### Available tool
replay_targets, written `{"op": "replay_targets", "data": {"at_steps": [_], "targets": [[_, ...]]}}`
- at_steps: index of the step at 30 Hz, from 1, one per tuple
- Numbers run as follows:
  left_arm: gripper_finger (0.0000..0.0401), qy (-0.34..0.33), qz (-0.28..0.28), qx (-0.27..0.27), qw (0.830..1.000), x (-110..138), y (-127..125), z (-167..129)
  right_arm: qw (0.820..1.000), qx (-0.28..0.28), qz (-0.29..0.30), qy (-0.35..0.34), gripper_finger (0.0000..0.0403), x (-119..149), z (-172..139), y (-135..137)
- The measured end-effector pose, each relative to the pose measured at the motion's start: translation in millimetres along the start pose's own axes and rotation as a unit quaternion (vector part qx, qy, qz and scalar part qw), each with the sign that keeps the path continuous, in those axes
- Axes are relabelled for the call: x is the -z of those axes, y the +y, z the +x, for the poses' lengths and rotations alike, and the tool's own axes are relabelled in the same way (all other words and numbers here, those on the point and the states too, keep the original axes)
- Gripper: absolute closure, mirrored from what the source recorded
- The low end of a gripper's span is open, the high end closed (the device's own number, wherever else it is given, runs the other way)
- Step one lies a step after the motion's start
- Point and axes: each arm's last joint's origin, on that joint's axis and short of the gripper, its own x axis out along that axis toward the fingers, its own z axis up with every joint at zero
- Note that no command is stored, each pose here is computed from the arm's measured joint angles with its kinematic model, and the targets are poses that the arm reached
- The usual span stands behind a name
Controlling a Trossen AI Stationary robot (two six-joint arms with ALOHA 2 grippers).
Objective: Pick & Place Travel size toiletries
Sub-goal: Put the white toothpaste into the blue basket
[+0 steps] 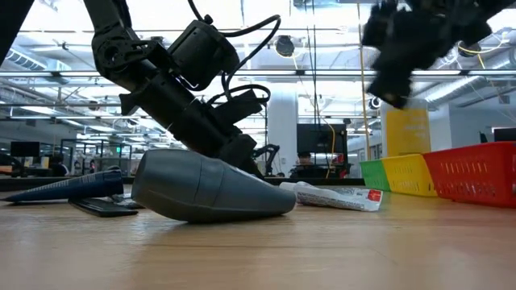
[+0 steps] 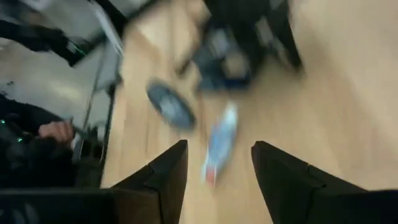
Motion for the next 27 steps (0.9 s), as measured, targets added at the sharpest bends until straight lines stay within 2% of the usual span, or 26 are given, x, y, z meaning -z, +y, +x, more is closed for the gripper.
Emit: {"op": "replay_targets", "data": {"at_steps": [3,6,8,11,14,17,21,27], "targets": [[0.0380,0.000,0.000,0.000,1.000,0,0,0,0.993,-0.062,-0.054,-0.081,0.0234,1,18,5],[0.0380,0.000,0.000,0.000,1.000,0,0,0,0.977,-0.127,-0.064,-0.159,0.0229,7,36,9],[0.0380,0.000,0.000,0.000,1.000,0,0,0,0.974,-0.144,-0.052,-0.167,0.0221,10,49,10],[0.0380,0.000,0.000,0.000,1.000,0,0,0,0.982,-0.134,-0.051,-0.119,0.0202,15,73,14],[0.0380,0.001,0.001,0.000,1.000,0,0,0,0.991,-0.096,-0.070,-0.059,0.0182,15,93,25],[0.0380,0.004,0.001,0.000,1.000,1,0,0,0.996,-0.013,-0.088,0.017,0.0168,16,106,34],[0.0380,0.006,0.000,0.001,1.000,1,0,0,0.983,0.113,-0.121,0.080,0.0161,24,115,46],[0.0380,0.008,0.002,0.006,1.000,2,-2,-1,0.974,0.158,-0.128,0.097,0.0165,48,131,54]]}}
